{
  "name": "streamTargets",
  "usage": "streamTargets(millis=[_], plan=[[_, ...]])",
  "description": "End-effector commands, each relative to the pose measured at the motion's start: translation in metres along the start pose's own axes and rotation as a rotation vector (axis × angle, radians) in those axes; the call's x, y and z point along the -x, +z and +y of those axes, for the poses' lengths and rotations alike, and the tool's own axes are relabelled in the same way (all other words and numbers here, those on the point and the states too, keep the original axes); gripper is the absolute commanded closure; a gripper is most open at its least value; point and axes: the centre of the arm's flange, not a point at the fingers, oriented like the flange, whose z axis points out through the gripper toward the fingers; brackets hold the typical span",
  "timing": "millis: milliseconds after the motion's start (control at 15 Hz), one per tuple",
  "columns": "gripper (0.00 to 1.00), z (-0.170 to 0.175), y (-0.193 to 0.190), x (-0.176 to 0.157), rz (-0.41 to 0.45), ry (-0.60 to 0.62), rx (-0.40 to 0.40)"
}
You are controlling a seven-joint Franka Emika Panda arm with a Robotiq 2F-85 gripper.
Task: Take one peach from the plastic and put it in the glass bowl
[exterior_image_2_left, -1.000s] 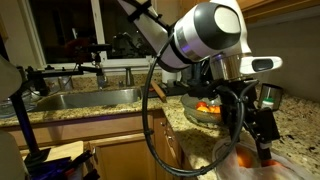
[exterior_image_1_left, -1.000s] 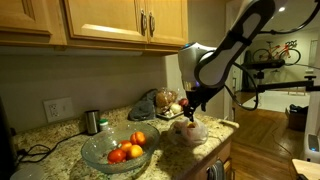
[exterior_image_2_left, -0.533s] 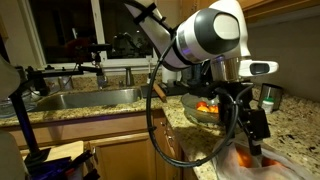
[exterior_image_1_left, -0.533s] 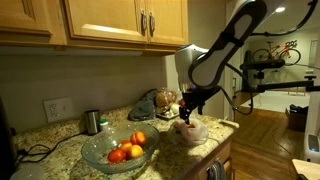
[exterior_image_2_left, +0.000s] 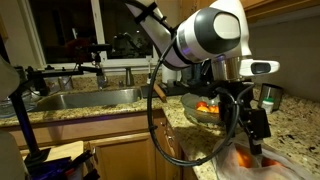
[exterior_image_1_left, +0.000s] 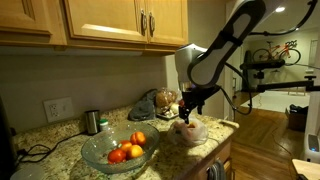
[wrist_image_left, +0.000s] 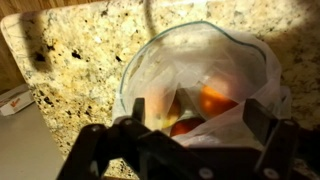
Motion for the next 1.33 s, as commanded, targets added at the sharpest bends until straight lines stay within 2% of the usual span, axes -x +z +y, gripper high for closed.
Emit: streamTargets(millis=[0,733,1267], plan=[[0.0,0.007,0.003,-0.01,0.018,0.01,0.022],[0.0,0.011,0.014,-0.022,-0.004,0.015,0.064],[0.0,0.001,0.002,-0.006,-0.033,-0.017,0.106]])
